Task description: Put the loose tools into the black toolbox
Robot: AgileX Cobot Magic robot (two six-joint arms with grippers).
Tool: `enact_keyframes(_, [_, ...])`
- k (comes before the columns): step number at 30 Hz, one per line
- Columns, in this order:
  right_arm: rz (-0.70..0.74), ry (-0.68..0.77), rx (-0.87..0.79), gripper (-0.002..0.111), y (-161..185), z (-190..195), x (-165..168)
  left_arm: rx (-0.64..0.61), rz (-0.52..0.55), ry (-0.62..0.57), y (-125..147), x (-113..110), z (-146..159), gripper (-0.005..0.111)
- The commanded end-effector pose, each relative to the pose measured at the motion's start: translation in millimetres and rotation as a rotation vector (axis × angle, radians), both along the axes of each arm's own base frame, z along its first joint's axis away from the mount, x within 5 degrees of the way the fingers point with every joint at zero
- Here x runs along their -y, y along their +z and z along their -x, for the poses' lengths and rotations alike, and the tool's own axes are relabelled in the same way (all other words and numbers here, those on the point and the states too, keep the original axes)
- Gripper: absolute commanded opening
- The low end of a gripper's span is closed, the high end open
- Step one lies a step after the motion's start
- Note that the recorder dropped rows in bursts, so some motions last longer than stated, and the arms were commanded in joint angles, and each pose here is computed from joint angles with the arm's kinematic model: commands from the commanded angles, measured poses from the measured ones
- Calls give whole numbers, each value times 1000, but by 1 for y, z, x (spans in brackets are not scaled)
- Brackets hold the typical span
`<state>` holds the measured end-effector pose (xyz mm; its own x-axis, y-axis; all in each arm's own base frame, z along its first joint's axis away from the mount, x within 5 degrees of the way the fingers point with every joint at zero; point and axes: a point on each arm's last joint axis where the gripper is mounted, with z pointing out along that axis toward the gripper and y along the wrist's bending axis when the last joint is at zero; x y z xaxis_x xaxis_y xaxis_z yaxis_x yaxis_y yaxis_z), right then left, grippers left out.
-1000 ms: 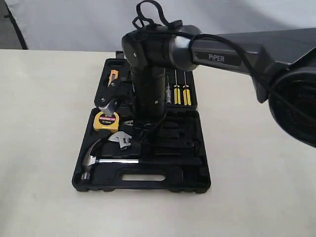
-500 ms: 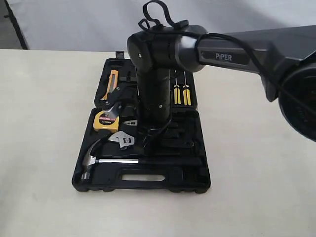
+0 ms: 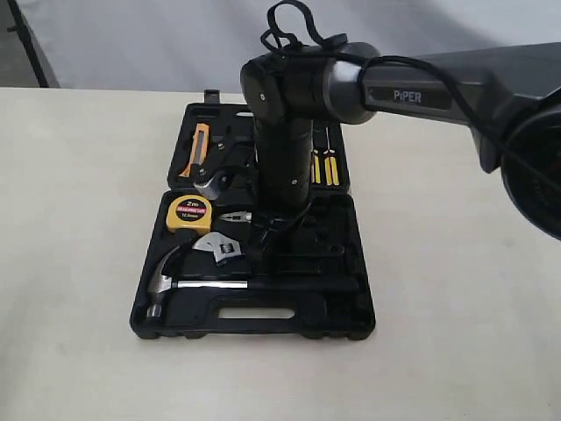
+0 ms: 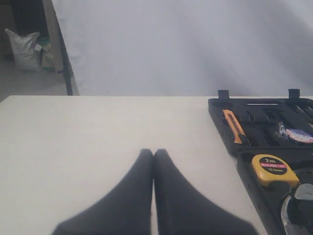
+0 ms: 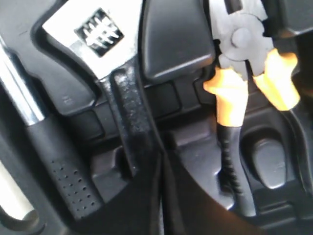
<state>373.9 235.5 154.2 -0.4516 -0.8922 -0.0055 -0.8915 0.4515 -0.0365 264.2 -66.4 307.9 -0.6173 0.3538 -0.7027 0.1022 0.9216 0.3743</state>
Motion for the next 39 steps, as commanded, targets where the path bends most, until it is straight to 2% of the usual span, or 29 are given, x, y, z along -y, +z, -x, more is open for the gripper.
enact_keyframes(1, [7,-3,13,0,3,-2,4,5,27,1,-1,0,2,1])
enact_keyframes(12, [57,-14,-92,0,-38,0,4,5,27,1,-1,0,2,1])
enact_keyframes(27, [51,-21,-112,0,-52,-1,2,5,27,1,-1,0,2,1])
enact_keyframes(33, [-16,-20,-8,0,-2,-1,1,5,27,1,-1,0,2,1])
enact_keyframes(39, [-158,-66,203,0,90,9,8,5,27,1,-1,0,2,1])
